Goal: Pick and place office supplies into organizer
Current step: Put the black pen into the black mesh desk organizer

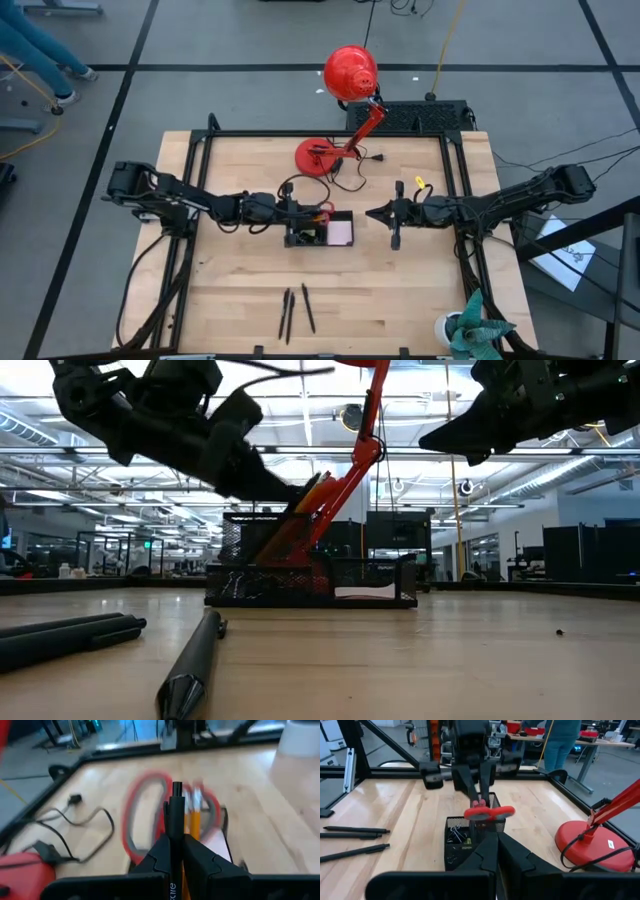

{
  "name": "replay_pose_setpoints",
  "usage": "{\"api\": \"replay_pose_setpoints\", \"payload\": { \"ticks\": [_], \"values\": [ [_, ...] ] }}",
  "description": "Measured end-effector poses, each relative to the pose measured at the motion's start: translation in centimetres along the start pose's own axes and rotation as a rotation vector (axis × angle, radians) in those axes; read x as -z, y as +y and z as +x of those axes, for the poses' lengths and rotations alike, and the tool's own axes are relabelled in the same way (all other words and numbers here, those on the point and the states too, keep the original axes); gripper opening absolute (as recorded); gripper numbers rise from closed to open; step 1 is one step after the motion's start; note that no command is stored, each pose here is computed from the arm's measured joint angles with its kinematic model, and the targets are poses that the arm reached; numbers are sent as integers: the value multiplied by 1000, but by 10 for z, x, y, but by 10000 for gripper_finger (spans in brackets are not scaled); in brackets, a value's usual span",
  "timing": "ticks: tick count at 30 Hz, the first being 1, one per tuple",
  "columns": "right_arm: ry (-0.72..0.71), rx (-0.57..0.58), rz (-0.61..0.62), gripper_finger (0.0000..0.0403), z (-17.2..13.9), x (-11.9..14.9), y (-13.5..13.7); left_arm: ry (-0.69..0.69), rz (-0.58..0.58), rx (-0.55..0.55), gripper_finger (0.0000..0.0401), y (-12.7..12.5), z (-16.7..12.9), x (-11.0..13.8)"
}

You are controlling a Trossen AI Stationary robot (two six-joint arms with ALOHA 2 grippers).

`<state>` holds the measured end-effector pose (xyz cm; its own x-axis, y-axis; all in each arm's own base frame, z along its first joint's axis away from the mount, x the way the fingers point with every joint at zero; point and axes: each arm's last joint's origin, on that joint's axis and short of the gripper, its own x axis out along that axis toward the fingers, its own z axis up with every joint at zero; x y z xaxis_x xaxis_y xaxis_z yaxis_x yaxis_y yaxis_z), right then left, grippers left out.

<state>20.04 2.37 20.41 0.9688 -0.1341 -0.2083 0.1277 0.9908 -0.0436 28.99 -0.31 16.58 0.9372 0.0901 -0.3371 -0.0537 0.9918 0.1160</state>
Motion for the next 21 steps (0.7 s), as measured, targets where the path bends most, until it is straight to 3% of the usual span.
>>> {"api": "replay_pose_setpoints", "payload": {
  "ticks": [12, 21],
  "values": [
    [-8, -2, -2, 4, 0, -1, 0, 43, -63, -65, 31, 1, 3, 7],
    [-8, -5, 2, 4, 0, -1, 0, -22, -7, -54, 119, -7, 2, 0]
  ]
}}
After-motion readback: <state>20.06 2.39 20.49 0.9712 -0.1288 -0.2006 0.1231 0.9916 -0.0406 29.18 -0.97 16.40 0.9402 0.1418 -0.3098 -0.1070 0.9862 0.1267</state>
